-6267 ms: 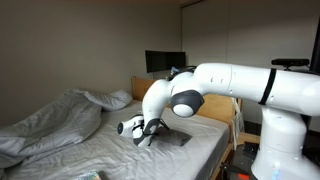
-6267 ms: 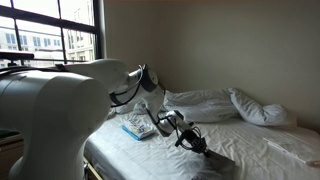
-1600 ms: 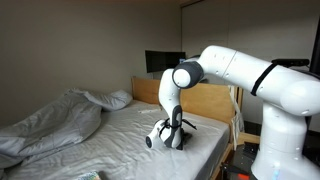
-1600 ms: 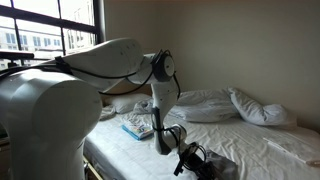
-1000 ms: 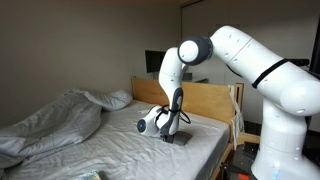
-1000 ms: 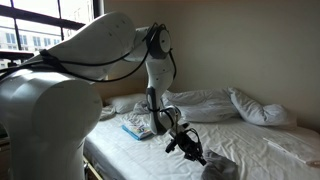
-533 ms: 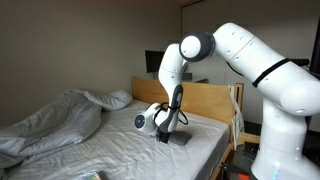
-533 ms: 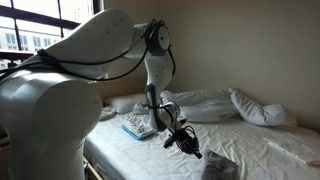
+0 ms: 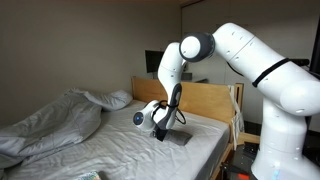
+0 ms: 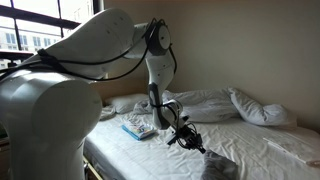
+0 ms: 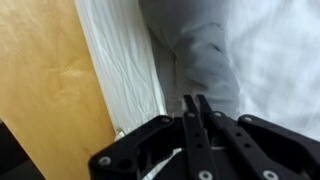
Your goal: Fold the grey thing in half
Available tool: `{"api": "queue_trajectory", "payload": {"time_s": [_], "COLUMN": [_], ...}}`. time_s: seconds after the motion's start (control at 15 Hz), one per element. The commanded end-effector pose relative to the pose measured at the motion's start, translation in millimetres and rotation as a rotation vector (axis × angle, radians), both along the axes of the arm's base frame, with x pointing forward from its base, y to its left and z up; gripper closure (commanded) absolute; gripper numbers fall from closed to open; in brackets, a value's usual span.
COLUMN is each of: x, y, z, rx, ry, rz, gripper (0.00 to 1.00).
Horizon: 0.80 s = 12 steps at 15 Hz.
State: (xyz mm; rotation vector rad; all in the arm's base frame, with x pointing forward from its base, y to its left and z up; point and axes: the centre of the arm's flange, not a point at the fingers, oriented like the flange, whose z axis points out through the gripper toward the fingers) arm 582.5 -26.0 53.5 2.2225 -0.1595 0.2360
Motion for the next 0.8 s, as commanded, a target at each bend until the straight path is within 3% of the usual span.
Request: {"api": "queue_trajectory", "payload": {"time_s": [0.0,0.33,0.73], "x": [7.5,16.7,12.8], "y": [-20.0,-58.6,-86.6], "z": [0.1,2.6,-11.6], "rx": [-0.013,-0.042,-0.114], "ry": [-0.024,-0.011,0.157], "rz": [-0.064,-0.176,-0.208], "gripper": [0.91,0.91,0.92]}}
